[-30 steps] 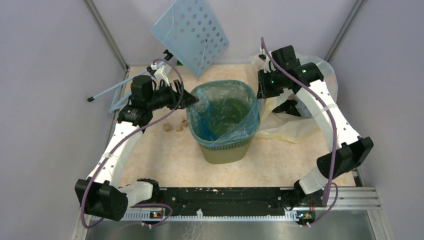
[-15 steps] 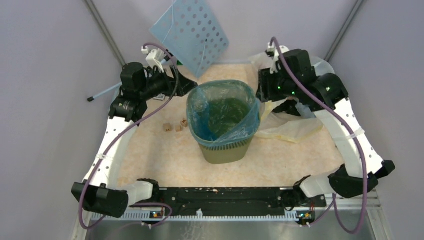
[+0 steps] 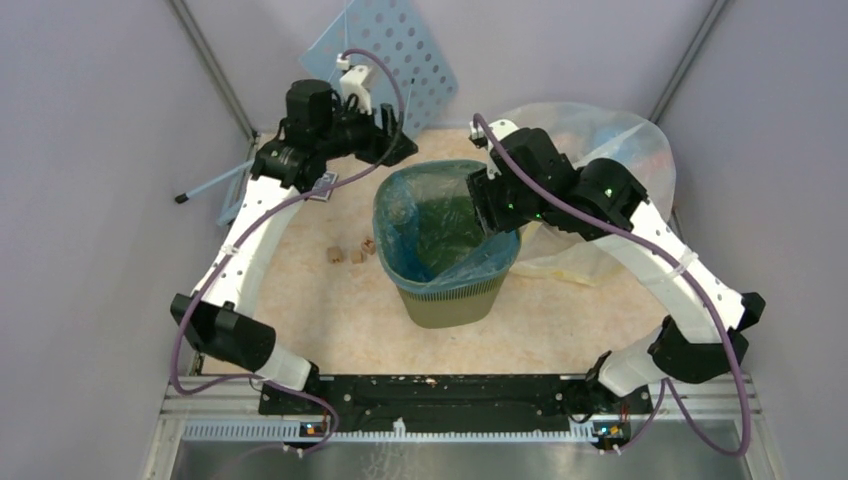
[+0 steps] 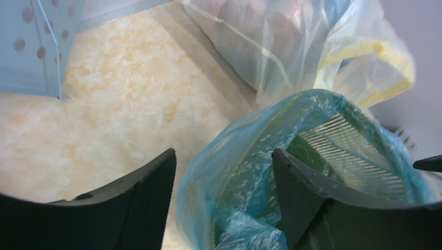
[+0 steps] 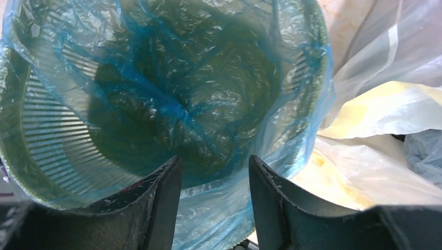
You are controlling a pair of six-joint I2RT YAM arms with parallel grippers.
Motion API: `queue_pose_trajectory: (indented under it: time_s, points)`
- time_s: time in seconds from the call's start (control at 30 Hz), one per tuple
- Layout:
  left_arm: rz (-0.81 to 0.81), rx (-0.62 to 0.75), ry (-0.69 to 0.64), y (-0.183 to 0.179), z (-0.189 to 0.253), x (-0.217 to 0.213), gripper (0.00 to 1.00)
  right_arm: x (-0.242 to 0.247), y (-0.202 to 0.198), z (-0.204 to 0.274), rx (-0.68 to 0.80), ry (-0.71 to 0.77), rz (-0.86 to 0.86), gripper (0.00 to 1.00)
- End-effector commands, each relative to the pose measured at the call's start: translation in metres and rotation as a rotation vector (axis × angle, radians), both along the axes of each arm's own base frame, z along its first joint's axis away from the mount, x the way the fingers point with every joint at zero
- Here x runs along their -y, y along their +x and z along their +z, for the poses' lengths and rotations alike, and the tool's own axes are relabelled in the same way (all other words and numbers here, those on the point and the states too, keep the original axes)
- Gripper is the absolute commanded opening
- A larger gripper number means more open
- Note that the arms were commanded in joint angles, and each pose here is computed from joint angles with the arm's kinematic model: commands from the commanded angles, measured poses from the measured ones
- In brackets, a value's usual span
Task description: Put the trash bags into the trash bin
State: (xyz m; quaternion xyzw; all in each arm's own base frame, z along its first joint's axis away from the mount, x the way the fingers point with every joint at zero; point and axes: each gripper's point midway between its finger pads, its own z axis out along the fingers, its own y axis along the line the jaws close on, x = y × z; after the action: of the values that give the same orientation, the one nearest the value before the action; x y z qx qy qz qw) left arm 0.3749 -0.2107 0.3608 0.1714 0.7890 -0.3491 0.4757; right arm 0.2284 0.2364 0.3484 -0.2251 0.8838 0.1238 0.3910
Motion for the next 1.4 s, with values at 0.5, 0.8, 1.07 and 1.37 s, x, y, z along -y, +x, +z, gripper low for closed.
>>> queue_pose_trajectory:
  time_s: [0.5, 0.8, 1.07, 1.37]
  points:
    - [-0.138, 0.113, 0.434, -0.018, -0.025, 0.028, 0.59, 0.019, -0.013, 0.028, 0.091, 0.113, -0.063, 0.5]
    - [-0.162, 0.061, 0.492, -0.011, -0.054, 0.033, 0.41, 0.015, -0.013, 0.026, 0.091, 0.121, -0.046, 0.5]
    - [-0.121, 0.042, 0.516, -0.013, -0.059, 0.023, 0.16, 0.015, -0.006, 0.028, 0.112, 0.111, -0.072, 0.51]
    - [-0.082, 0.006, 0.489, -0.028, -0.059, 0.015, 0.05, 0.014, 0.002, 0.028, 0.132, 0.101, -0.096, 0.51]
